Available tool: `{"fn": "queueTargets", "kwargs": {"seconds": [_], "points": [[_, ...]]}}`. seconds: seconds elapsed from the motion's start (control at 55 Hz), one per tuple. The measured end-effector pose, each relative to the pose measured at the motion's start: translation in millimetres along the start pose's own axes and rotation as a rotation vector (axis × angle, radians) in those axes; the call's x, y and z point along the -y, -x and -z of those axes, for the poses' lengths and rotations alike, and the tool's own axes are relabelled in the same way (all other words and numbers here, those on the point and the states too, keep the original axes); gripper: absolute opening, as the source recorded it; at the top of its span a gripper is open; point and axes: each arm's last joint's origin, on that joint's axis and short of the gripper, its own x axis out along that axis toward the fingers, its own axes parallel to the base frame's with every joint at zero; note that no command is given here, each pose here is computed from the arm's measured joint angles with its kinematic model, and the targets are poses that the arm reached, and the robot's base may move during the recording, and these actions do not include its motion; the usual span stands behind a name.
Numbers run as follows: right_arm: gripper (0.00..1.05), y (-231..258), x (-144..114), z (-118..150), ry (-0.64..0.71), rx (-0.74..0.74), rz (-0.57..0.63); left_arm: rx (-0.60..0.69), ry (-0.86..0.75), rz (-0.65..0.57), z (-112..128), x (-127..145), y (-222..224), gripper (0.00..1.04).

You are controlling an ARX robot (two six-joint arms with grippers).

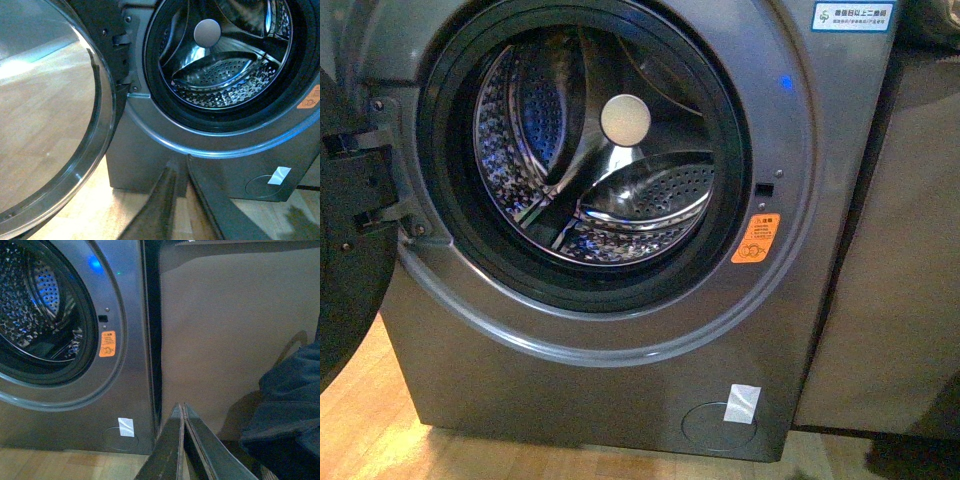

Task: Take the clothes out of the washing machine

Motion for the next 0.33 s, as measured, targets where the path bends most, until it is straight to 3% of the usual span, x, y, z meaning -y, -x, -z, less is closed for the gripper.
{"fn": "queueTargets", "kwargs": {"seconds": [0.127, 0.236, 0.327], "points": [[0.23, 0.0, 0.0, 0.0, 0.000, 0.000, 0.000, 0.000, 0.000, 0.000, 0.0, 0.0, 0.0, 0.43], [0.51, 0.0, 0.0, 0.0, 0.000, 0.000, 0.000, 0.000, 0.000, 0.000, 0.0, 0.0, 0.0, 0.71], [0.67, 0.0, 0.0, 0.0, 0.000, 0.000, 0.000, 0.000, 0.000, 0.000, 0.0, 0.0, 0.0, 0.88]]}}
